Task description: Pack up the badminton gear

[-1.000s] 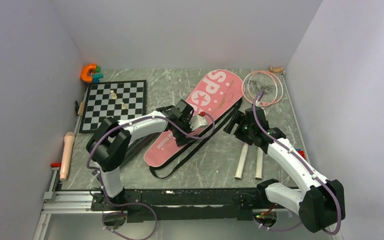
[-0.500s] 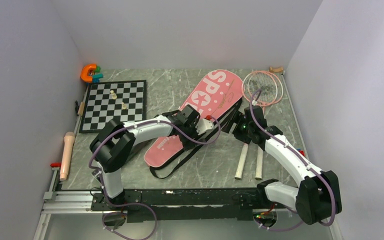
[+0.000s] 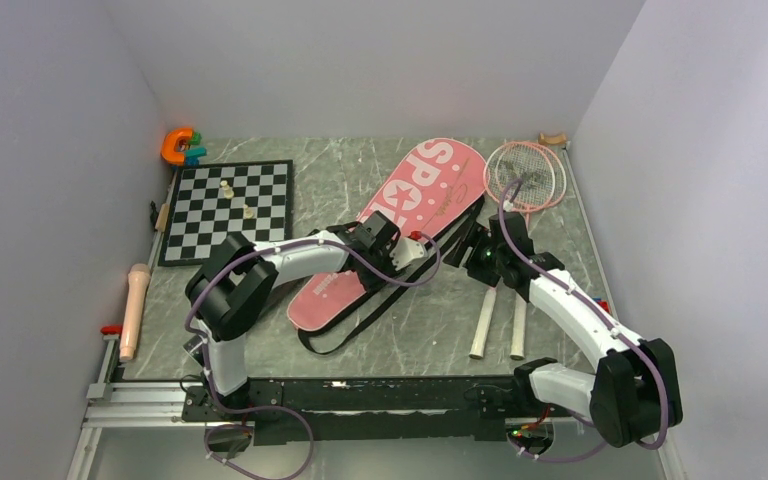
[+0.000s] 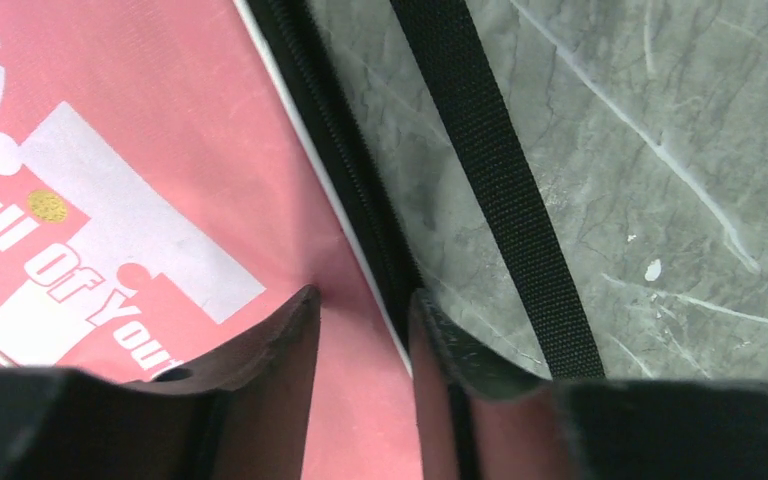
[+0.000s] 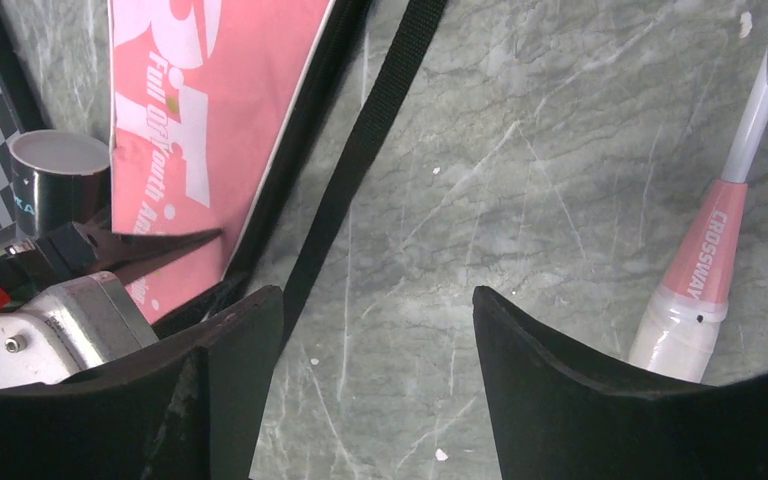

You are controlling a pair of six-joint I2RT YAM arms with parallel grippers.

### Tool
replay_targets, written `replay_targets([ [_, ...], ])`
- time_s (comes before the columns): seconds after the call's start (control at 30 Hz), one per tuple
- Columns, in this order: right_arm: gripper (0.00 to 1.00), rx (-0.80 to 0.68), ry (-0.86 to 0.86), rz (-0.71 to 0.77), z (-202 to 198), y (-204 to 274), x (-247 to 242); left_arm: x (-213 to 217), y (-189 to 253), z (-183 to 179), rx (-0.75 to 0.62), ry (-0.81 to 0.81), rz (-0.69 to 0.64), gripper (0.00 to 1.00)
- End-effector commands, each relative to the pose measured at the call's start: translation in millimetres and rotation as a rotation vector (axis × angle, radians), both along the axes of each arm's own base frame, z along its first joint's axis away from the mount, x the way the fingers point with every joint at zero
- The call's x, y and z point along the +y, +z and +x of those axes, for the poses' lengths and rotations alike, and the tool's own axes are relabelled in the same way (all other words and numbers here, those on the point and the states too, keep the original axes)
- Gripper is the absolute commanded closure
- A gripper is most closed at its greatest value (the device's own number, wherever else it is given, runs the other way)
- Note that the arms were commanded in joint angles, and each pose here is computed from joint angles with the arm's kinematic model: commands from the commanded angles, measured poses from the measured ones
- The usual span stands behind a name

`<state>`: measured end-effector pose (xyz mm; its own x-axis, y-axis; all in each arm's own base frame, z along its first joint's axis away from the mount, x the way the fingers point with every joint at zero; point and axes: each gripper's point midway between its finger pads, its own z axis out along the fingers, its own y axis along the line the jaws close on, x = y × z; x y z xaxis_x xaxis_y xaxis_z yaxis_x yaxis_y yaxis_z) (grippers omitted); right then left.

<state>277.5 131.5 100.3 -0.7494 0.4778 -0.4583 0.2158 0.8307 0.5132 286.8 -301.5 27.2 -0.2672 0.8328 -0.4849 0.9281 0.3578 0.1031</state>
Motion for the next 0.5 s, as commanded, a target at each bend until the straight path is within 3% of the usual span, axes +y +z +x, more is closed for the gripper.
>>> replay_targets([
  [0.0,0.28,-0.046,0.007,0.012,6.7,7.5,0.0,-0.2,-4.6,1.3,0.008,0.014,-0.003,0.66],
  [0.13,0.29,-0.045,0.003,0.01,6.9,7.2,-1.2,-2.2,8.6,1.3,0.007,0.026,-0.025,0.98],
  [0.17,0.29,-0.046,0.003,0.01,7.4,7.2,-1.3,-2.6,13.3,0.8,0.01,0.029,-0.034,1.0],
  [0.47,0.29,-0.049,0.004,0.036,20.7,10.1,6.2,-4.8,61.1,-8.2,0.009,0.05,-0.145,1.0],
])
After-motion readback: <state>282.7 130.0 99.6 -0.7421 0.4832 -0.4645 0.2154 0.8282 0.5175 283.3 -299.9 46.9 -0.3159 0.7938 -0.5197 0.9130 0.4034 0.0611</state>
